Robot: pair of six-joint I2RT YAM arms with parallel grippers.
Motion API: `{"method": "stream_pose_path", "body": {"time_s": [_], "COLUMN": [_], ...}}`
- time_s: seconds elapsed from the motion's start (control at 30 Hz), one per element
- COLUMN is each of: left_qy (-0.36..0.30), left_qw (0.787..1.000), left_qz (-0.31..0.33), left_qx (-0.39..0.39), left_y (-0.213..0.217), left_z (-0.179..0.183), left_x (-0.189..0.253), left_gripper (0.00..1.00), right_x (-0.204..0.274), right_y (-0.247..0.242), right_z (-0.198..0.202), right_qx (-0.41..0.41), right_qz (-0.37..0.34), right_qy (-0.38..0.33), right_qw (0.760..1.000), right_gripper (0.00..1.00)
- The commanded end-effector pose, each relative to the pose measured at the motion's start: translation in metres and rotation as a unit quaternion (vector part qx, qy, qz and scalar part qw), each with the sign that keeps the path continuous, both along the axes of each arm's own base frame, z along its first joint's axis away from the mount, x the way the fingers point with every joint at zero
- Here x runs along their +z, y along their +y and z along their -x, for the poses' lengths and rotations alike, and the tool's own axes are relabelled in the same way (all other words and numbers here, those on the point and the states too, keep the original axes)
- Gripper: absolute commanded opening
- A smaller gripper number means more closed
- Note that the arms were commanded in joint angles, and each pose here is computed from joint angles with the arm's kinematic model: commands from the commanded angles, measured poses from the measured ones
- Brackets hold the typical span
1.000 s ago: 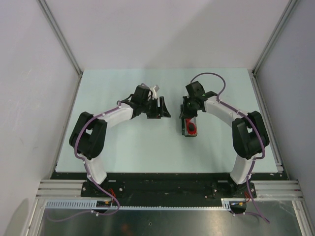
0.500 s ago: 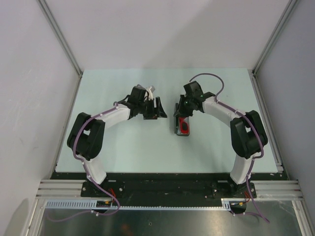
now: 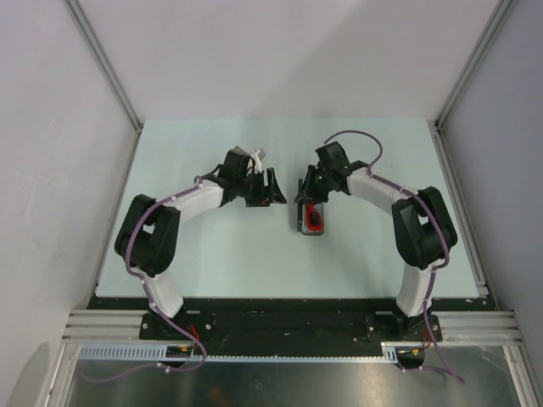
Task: Organize the sunglasses
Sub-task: Close the opened sunglasses case at the center of the board.
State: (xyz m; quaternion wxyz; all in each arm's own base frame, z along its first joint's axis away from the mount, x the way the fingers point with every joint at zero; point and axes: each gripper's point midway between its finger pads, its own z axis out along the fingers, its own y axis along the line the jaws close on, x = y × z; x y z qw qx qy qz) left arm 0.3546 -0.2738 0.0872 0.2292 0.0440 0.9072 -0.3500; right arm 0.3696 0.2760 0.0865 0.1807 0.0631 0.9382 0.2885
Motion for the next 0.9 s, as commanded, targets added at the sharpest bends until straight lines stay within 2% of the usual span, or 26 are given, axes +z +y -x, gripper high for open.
{"method": "stream_pose_path", "body": {"time_s": [0.0,0.87], "left_qy": [-0.037,-0.03], "left_qw": [0.999,0.999], "left_qz": [0.014,0.019], "left_qx": [-0.002,-0.007], "left_y": [0.003,0.002], "left_z": [-0.005,-0.008], "left_x": [0.024,0.02], "left_gripper": [0.73,0.73], "right_x": [-0.007,-0.028], "right_y": [-0.007,-0.043], "right_z": [-0.005,0.009], "right_qx": [-0.004,0.0], "right_qz": [-0.017,-0.048], "right_qy": [0.002,0.023], "right_qw": [1.0,0.999], "right_gripper": [0.0,0.0]}}
